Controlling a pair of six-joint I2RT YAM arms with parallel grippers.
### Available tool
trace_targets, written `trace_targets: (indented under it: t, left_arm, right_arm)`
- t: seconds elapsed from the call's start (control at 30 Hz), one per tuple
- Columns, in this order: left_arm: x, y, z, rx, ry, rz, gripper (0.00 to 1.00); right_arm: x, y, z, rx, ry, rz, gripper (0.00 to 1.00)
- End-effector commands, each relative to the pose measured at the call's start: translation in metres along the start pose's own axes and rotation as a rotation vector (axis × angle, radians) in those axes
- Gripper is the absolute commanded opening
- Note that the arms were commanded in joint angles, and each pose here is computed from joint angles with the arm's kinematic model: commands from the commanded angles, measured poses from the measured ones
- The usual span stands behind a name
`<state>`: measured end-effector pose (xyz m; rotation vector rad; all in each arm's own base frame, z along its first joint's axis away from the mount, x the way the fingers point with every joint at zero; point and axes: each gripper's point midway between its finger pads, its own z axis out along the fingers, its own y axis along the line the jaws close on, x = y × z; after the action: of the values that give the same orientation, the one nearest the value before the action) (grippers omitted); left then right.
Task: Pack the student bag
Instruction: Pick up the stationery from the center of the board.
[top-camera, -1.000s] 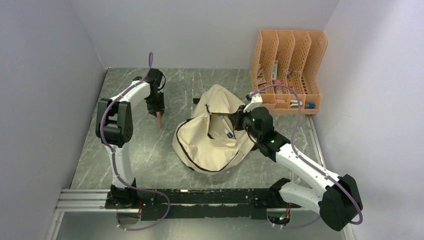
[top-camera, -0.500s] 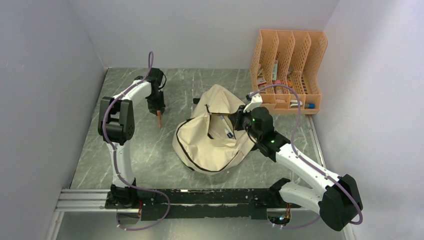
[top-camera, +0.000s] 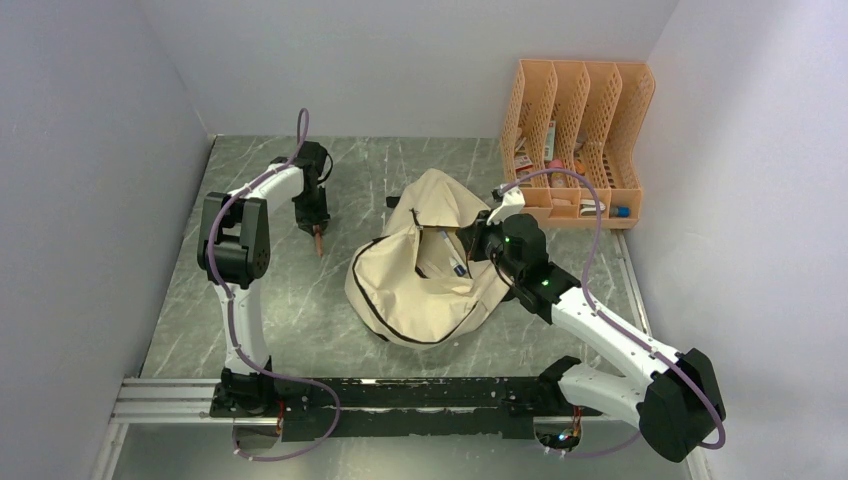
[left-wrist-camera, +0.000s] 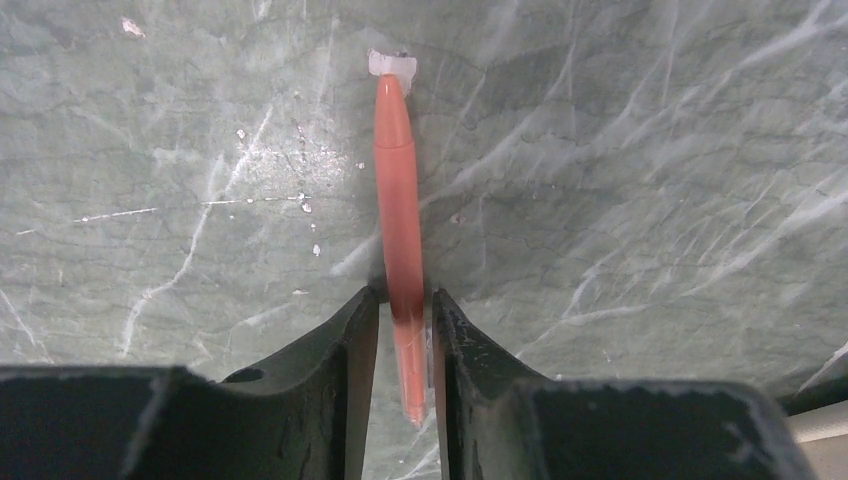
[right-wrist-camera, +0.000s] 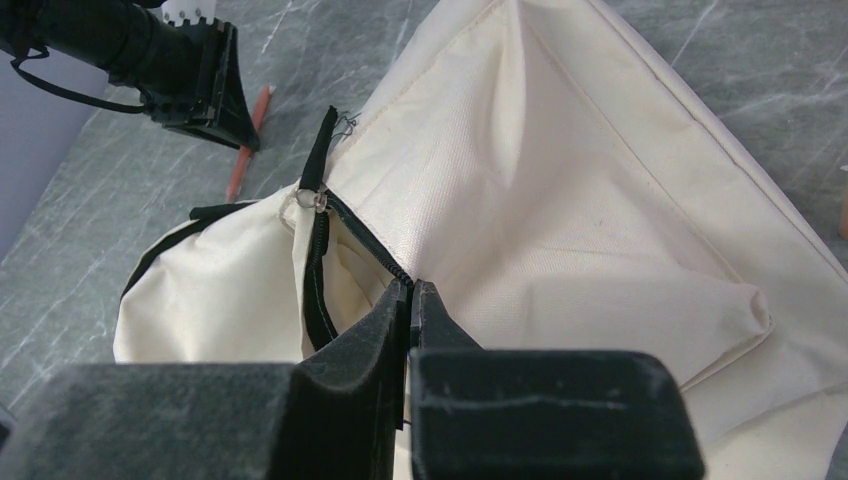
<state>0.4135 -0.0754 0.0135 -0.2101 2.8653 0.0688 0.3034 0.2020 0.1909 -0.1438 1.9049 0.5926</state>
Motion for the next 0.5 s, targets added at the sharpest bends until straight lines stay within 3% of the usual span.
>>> trace_targets:
  t: [0.0, 0.23, 0.47]
  left_arm:
    - [0.003, 0.005, 0.012, -0.016, 0.004, -0.004, 0.31]
    - [0.001, 0.005, 0.006, -0.006, -0.015, 0.002, 0.20]
    - [-0.021, -0.018, -0.034, 0.156, -0.132, 0.047, 0.11]
  right_arm:
    - [-0.016, 0.003, -0.002, -0.004, -0.042, -0.002, 0.00]
    - [-0.017, 0.004, -0.001, -0.007, -0.038, -0.001, 0.00]
    - [-0.023, 0.004, 0.001, 0.006, -0.049, 0.004, 0.00]
